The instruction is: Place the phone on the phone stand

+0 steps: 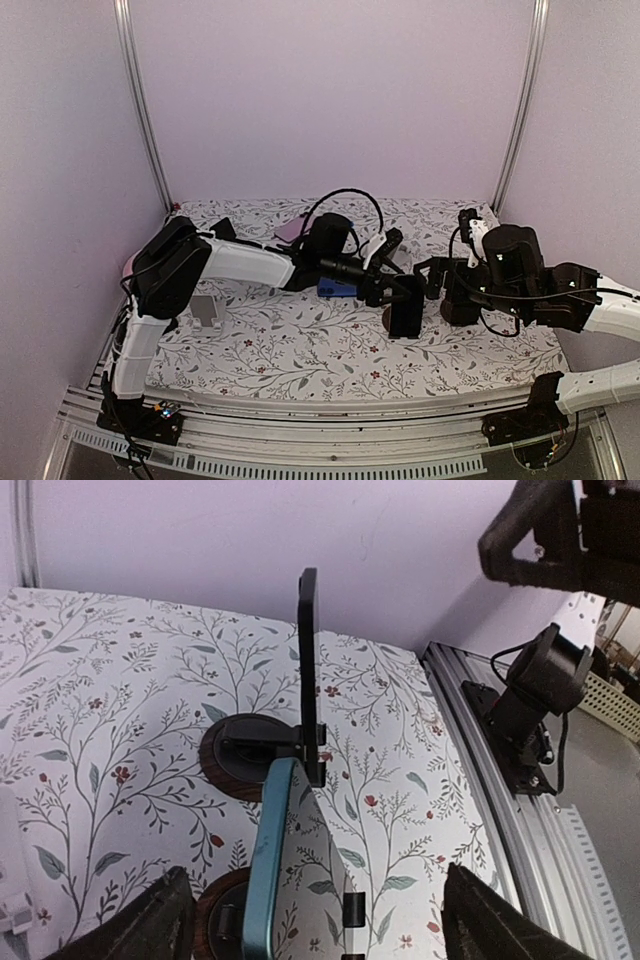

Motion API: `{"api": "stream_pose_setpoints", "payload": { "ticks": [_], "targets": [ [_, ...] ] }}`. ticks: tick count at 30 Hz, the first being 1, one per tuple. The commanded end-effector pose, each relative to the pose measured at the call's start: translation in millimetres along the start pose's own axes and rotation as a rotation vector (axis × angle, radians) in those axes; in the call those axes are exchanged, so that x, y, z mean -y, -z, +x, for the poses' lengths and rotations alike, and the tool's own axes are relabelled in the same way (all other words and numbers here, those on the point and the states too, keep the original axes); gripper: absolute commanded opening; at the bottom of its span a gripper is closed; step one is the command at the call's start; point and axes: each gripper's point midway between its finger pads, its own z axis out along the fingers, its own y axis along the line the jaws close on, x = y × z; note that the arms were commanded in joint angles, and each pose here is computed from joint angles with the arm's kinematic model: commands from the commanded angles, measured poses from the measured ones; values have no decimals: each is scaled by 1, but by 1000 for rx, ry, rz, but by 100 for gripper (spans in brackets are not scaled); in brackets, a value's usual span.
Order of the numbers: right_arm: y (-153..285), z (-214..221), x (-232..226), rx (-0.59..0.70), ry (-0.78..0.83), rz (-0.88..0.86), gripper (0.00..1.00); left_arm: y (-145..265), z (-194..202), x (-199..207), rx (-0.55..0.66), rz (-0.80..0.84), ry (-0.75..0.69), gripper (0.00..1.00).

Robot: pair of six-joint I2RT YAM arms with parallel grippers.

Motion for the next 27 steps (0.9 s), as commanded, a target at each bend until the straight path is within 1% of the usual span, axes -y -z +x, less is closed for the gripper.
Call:
{"api": "stream_pose_setpoints", "payload": {
  "ticks": [1, 4, 8, 12, 13, 18, 21, 25, 27],
  "targets": [
    [-2, 3, 4, -5, 8, 19, 99, 15, -44, 11, 60, -32, -48, 90],
    [-4, 1, 0, -11, 3, 17, 99, 26, -58, 16, 92, -57, -47, 96],
    [-10, -1, -2, -30, -1, 17, 99, 44, -73, 19, 131, -123, -40, 97],
    [-22, -17, 6, -31, -14, 39, 99, 65, -75, 17, 161, -204, 4, 97],
    [-26, -23, 7, -27, -12, 37, 99, 74, -82, 22, 182, -220, 6, 97],
    [-54, -48, 7, -37, 61, 16, 99, 111, -77, 29, 211, -316, 74, 97],
    [-72, -65, 10, -42, 77, 10, 99, 131, -72, 38, 220, -359, 102, 97],
    [-94, -77, 16, -74, 91, -44, 100, 157, -64, 52, 226, -407, 135, 97],
    [-108, -79, 22, -92, 107, -35, 100, 169, -59, 61, 224, -422, 149, 97]
  ]
}}
